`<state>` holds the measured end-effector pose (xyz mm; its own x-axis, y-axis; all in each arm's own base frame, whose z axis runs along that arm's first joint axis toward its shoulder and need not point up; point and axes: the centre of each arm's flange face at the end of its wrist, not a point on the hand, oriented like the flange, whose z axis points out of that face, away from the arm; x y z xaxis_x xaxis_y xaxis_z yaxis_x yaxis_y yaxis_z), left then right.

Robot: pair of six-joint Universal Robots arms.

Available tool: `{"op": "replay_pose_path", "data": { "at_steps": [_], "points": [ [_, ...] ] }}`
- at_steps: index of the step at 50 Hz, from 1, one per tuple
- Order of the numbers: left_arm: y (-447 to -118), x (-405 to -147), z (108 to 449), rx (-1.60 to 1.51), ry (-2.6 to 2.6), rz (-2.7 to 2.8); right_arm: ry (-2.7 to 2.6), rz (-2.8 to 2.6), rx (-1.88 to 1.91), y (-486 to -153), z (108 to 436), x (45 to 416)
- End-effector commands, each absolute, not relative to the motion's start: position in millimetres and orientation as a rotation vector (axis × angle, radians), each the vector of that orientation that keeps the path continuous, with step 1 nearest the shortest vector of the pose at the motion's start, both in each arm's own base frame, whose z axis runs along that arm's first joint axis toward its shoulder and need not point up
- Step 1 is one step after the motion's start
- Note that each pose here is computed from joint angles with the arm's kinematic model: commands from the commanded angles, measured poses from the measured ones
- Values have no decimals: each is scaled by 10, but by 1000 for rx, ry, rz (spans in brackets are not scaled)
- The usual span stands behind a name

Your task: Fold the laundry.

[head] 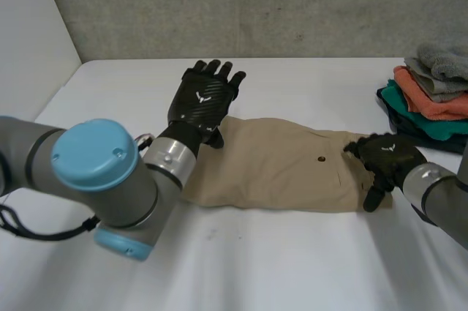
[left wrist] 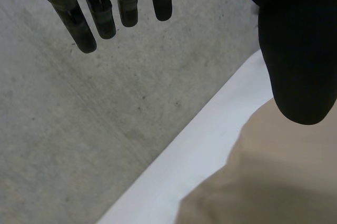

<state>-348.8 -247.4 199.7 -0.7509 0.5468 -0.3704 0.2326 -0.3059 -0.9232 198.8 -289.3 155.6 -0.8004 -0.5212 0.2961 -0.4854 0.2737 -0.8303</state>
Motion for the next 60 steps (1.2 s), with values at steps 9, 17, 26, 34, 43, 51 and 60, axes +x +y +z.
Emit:
{"op": "replay_pose_path", "data": {
  "at_steps": [9, 17, 26, 34, 43, 51, 60],
  "points": [
    [-2326, -3349, 2204, -883, -1696, 2140, 2598, -2052, -1295, -3089, 1780, 1646],
    [-2281, -3258, 2378, -854, -1666, 2184, 2013, -2335, -1619, -2844, 2094, 2442],
    [-2393, -3105, 2483, -757, -1719, 2265, 1165, -2101, -1862, -1915, 1511, 3601],
    [-2478, -3053, 2552, -692, -1728, 2302, 1219, -2037, -1823, -1769, 1423, 3631],
    [-2606, -3202, 2785, -655, -1658, 2308, 1545, -2029, -925, -2278, 2472, 2935],
    [-2508, -3727, 2350, -836, -1735, 1981, 1927, -1800, -659, -2672, 2385, 2532],
    [-2429, -3803, 1545, -974, -2058, 1645, 2191, -1490, -795, -2981, 1688, 2671]
  ]
}}
